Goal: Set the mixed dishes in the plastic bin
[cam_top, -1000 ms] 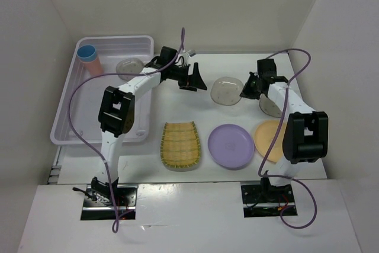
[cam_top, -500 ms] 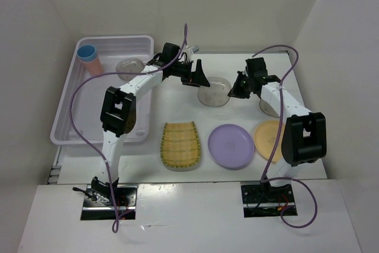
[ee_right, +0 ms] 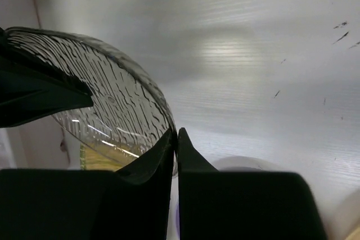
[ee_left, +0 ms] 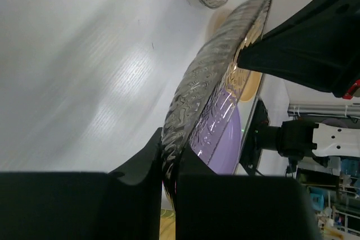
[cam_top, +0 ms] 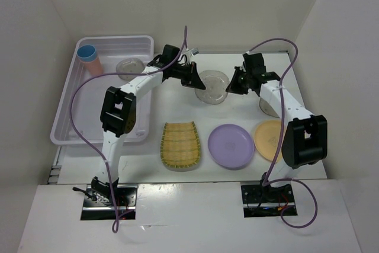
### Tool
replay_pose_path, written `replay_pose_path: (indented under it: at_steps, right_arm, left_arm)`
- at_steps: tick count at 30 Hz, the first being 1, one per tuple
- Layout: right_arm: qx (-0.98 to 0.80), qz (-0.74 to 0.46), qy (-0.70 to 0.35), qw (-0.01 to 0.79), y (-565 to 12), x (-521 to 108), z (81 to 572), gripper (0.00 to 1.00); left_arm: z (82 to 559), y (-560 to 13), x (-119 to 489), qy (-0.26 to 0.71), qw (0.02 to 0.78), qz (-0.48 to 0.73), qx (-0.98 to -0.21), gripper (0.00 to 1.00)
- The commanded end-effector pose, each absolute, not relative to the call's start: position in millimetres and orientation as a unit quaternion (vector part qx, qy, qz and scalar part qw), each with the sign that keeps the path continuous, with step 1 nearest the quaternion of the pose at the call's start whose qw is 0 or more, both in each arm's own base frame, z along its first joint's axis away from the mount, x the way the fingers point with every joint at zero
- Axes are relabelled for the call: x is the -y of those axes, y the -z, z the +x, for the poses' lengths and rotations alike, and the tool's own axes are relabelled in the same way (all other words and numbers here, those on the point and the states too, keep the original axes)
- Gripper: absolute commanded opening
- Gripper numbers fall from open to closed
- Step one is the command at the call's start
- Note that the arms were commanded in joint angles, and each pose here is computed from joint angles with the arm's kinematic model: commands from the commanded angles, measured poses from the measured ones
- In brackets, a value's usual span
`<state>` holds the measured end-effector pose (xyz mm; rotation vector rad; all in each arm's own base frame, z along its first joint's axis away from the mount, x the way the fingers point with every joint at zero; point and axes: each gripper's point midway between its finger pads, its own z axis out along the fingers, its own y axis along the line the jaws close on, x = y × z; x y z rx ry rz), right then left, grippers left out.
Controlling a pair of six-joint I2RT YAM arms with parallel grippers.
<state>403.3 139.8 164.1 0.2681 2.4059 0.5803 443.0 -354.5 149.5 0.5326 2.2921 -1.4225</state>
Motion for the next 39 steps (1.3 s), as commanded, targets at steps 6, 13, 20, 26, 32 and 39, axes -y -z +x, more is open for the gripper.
replay_pose_path:
  at_steps: [6,13,20,26,32,39]
  right_arm:
    - [-0.892,0.107,-0.225,0.378,-201,-145,423,0.57]
    - [-0.880,0.224,-0.090,0.409,-189,-41,434,0.74]
    - [-0.864,0.326,0.003,0.384,-156,65,413,0.75]
    - [-0.854,0.384,0.073,0.342,-126,119,387,0.75]
    - [-0.856,0.408,0.100,0.302,-103,138,365,0.71]
    - [-0.859,0.429,0.112,0.257,-70,139,336,0.68]
  left_arm:
    - [477,-204,327,0.493,0.284,0.129,-0.812,0.00]
    - [538,-260,192,0.420,0.411,-0.052,-0.807,0.00]
    - [560,-274,85,0.375,0.472,-0.171,-0.780,0.00]
    - [565,-234,21,0.325,0.490,-0.300,-0.751,0.00]
    - [570,-207,1,0.300,0.486,-0.333,-0.750,0.00]
    - [585,-185,-17,0.289,0.487,-0.361,-0.741,0.00]
